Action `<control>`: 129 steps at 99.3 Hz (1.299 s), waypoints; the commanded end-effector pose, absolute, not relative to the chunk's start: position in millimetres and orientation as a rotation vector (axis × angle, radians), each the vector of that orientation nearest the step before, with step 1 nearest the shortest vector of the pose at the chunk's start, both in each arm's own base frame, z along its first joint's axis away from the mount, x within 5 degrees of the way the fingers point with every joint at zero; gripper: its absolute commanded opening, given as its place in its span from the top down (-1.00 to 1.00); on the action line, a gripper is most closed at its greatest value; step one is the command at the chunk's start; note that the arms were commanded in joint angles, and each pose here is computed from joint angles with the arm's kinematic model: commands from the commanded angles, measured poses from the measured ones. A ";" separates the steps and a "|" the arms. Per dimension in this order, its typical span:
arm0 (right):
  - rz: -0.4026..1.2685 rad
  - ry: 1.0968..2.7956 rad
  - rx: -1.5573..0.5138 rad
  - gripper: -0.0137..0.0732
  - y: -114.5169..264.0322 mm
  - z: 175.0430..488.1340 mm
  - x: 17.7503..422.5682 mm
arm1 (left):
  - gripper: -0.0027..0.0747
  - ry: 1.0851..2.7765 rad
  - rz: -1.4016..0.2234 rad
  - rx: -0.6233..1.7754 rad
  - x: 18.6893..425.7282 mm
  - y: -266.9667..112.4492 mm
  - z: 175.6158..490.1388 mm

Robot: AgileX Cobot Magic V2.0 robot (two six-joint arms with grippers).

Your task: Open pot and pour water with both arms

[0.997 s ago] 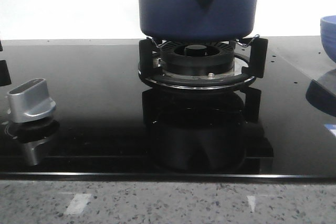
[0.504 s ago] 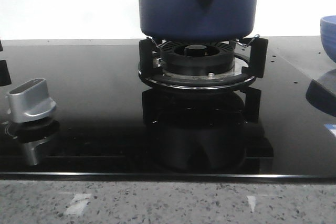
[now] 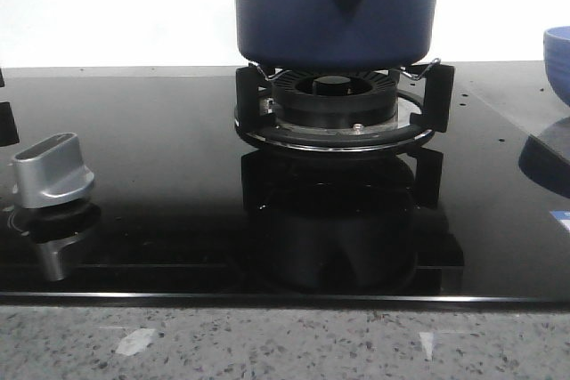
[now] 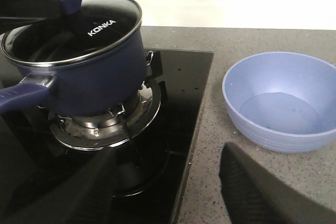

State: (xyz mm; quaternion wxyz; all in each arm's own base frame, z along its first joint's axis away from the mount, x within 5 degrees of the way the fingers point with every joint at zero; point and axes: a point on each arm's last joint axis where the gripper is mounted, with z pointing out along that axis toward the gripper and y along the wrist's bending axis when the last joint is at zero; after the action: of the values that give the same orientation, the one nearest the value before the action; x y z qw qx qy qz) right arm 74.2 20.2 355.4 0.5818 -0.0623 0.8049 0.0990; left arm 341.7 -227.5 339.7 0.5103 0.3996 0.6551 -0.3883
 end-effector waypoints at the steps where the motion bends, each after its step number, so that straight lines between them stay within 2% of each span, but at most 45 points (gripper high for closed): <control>1: 0.218 1.793 -0.136 -0.22 19.2 371.3 77.0 | -0.40 1.464 -0.968 0.932 330.6 -227.3 373.9; 64: 0.219 1.799 -0.138 -0.22 19.3 370.7 76.8 | -0.39 1.465 -0.986 0.940 332.2 -232.5 367.6; 75: 0.219 1.803 -0.139 -0.22 19.3 370.4 76.7 | -0.24 1.465 -0.986 0.940 332.2 -232.5 367.6; 88: 0.220 1.808 -0.140 -0.22 19.4 369.9 76.6 | 0.13 1.465 -0.986 0.940 332.2 -232.5 367.6; 96: 0.220 1.809 -0.140 -0.22 19.4 369.8 76.6 | 0.26 1.465 -0.986 0.940 332.2 -232.5 367.6; 115: 0.220 1.810 -0.140 -0.22 19.4 369.7 76.5 | 0.29 1.461 -0.993 0.942 332.1 -231.9 367.9; 129: 0.218 1.853 -0.097 -0.22 17.7 366.6 80.2 | 0.29 1.403 -1.031 0.975 330.2 -229.6 379.7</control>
State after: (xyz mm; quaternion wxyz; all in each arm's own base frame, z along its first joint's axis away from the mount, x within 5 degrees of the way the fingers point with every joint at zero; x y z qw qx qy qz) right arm 74.4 20.1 353.0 0.5697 -0.0584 0.8136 0.1005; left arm 341.7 -233.8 337.9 0.5106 0.4145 0.6410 -0.3957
